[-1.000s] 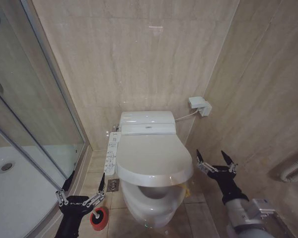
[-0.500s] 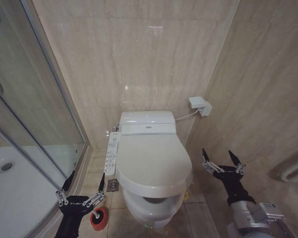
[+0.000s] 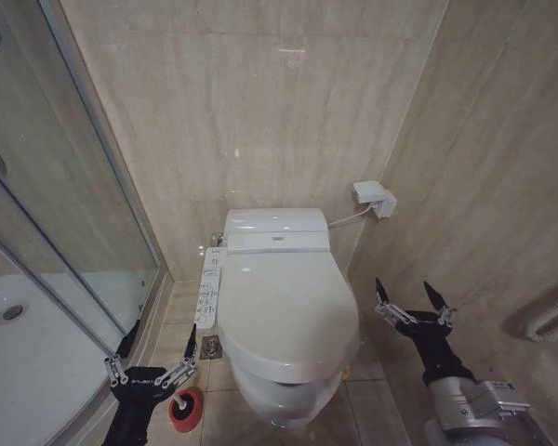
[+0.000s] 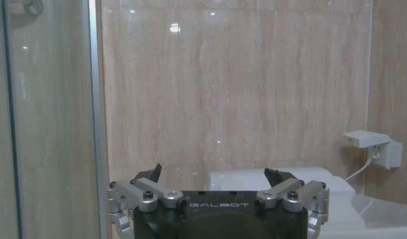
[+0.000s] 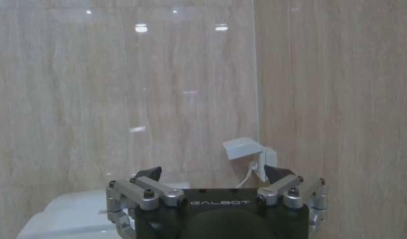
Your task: Open the toilet lid, clean the toilet bowl with a toilet brush, close the toilet lid, and flush.
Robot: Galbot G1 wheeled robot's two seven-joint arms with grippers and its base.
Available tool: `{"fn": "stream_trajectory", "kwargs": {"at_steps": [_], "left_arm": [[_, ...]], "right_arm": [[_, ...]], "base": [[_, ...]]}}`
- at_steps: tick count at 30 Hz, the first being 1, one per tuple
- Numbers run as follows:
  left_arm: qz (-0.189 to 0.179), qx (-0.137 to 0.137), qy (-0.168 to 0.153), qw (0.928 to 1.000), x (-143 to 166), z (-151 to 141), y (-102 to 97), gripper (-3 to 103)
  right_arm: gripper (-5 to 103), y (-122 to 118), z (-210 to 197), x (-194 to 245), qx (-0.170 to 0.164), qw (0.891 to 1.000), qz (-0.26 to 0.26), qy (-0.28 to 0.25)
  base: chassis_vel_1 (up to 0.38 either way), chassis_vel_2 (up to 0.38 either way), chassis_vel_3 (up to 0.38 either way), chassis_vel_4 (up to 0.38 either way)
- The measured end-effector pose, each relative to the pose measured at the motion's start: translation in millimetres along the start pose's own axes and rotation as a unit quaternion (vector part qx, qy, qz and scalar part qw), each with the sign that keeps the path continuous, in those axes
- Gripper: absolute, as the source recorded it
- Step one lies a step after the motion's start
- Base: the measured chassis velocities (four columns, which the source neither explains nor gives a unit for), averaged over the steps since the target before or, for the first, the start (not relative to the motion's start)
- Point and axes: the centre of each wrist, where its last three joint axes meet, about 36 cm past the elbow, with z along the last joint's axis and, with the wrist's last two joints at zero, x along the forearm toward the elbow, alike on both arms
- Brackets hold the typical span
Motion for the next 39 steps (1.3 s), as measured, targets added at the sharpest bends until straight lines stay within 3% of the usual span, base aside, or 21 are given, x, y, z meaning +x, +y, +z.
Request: {"fn": "stream_trajectory", "kwargs": {"at_steps": [39], "left_arm": [[0.0,0.0,0.0,1.0,0.0,0.0,0.0,100]], "right_arm": [[100,0.2,0.3,-0.2,0.001,1.0,0.0,0.002]], "base": [[0.0,0.0,0.0,0.0]]}}
